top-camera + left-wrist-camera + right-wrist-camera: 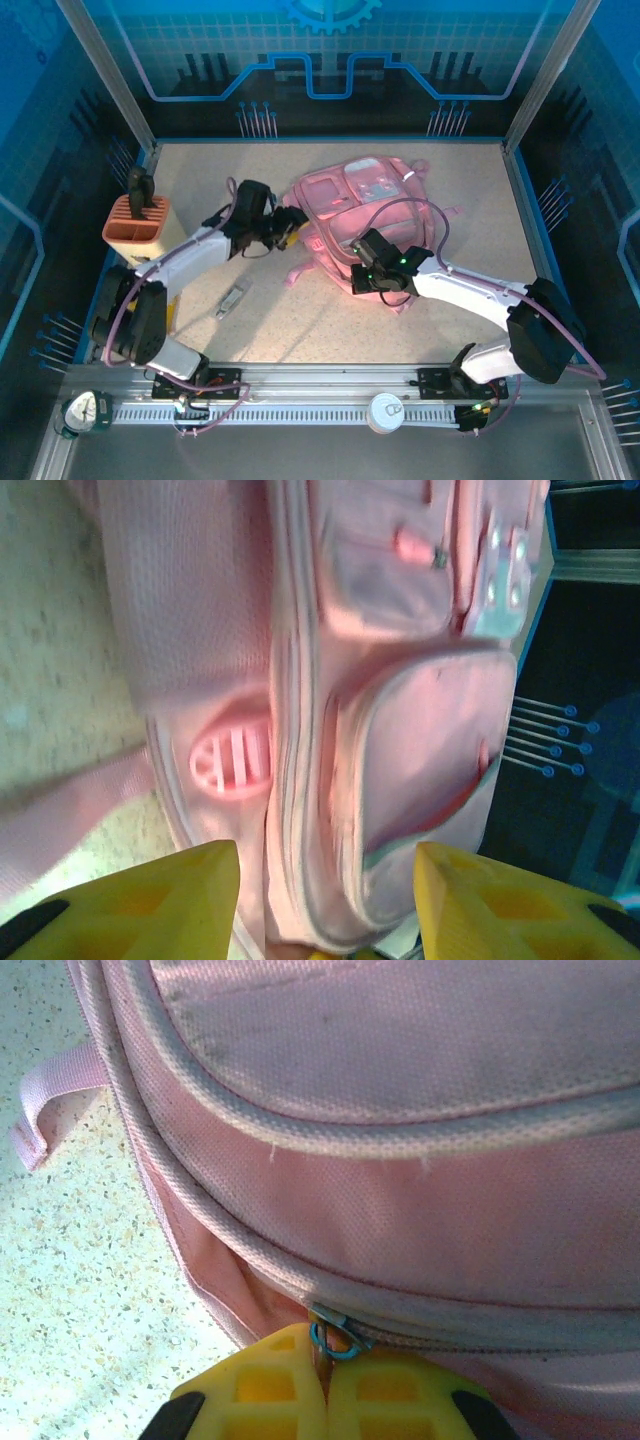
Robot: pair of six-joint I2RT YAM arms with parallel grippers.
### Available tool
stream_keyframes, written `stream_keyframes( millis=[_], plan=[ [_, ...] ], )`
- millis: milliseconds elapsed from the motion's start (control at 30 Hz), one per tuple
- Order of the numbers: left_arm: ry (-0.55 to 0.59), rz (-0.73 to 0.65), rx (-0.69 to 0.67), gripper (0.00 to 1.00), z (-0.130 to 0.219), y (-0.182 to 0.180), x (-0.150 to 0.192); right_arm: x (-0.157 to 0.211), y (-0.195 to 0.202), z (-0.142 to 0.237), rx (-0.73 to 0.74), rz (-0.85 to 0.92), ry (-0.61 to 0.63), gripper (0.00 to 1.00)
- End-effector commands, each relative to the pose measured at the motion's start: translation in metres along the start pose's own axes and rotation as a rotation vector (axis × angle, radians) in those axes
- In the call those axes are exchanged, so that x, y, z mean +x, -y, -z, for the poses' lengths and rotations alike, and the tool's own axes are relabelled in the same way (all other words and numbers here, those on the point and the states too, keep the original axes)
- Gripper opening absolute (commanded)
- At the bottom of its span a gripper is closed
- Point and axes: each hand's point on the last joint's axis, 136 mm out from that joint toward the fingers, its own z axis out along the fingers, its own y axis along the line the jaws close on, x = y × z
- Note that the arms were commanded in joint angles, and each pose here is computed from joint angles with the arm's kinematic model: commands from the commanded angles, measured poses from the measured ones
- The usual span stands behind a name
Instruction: Pack the student bag
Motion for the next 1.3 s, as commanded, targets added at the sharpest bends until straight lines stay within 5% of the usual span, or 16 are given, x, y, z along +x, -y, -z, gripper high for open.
stream_keyframes(
  millis=[0,500,633,933,1267],
  plan=[
    [0.015,0.064,0.031,0.5,-0.004,0.001,0.02,0.003,-0.015,0.001,-0.054,0.009,0.004,0.0],
    [-0.061,0.077,-0.008,0.42,-0.079,-0.004,0.097,-0.001,-0.015,-0.002,-0.04,0.01,0.01,0.0],
    [-0.029,0.106,-0.008,0.41,-0.094,-0.009,0.093,-0.001,-0.019,-0.005,-0.054,0.004,0.006,0.0],
    [0.056,0.035,0.041,0.0,-0.099,0.009,0.077,-0.009,-0.009,0.007,0.016,0.024,0.034,0.0],
    [0.109,-0.051,-0.078,0.0,-0.069,-0.012,0.048,0.009,0.06,0.027,0.136,-0.036,0.039,0.0]
  ],
)
